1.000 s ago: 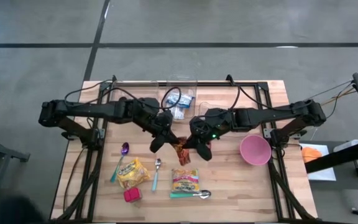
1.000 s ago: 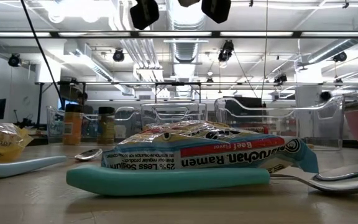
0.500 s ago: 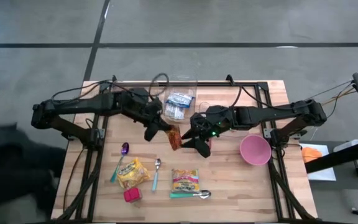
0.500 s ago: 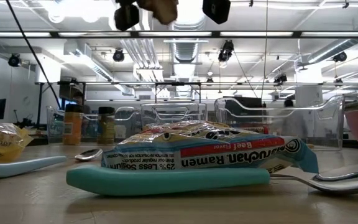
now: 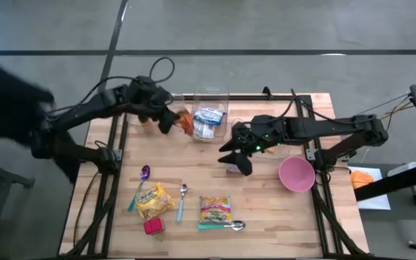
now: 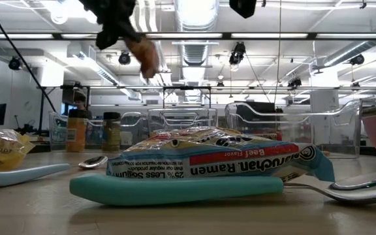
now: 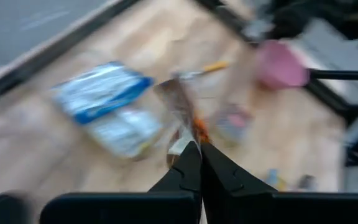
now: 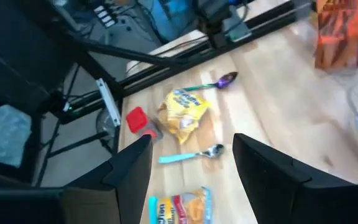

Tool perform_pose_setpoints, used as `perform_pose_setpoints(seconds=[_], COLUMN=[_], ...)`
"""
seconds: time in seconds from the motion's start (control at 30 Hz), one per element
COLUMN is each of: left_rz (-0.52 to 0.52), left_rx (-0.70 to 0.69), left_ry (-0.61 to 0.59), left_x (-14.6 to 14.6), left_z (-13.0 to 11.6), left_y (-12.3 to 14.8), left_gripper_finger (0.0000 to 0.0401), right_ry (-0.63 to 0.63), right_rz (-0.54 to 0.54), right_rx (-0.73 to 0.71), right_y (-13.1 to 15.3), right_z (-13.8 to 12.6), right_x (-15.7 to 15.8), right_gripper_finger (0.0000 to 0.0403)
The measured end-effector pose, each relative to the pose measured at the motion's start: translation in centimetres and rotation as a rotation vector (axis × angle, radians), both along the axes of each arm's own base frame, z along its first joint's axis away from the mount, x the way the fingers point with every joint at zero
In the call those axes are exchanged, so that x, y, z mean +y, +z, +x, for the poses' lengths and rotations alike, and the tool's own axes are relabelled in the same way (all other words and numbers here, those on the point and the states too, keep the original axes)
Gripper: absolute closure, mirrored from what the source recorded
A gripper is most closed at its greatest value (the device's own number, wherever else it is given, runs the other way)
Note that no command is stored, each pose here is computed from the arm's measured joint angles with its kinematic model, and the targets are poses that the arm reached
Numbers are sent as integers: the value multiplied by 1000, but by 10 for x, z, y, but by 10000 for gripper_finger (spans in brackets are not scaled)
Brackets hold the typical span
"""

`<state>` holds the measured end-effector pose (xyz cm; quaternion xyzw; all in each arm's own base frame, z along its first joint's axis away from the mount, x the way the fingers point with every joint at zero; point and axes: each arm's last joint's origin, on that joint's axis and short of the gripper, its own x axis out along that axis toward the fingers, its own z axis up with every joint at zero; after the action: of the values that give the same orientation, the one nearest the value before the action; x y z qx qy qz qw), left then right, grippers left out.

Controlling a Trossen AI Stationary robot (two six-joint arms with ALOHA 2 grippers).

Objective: Pick & Place Food Item
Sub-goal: Put the orange seasoning pack into the left transparent bin

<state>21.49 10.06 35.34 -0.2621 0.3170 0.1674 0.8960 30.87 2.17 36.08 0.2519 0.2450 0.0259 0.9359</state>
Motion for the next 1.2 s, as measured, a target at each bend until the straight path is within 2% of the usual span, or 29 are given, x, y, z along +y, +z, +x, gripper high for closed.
perform_pose_setpoints(seconds=[0.2, 0.57, 0.73, 0.93, 1.2], left_rz=[46, 40, 9, -34, -63], left_rx=[140, 224, 291, 362, 486], left_ry=[175, 420, 469, 485, 494], left_x=[34, 88, 106, 120, 123], left_z=[-24, -67, -77, -77, -78], left_y=[-9, -19, -30, -49, -85], left_gripper_finger=[401, 401, 401, 401, 401], right_ry=[-36, -121, -143, -143, -142], right_rz=[-40, -99, -112, -112, -110], right_rx=[17, 61, 77, 96, 106], right_y=[10, 22, 24, 23, 21], right_z=[-20, -55, -64, -67, -67], right_x=[-3, -8, -9, -9, -9], right_gripper_finger=[183, 183, 183, 183, 183])
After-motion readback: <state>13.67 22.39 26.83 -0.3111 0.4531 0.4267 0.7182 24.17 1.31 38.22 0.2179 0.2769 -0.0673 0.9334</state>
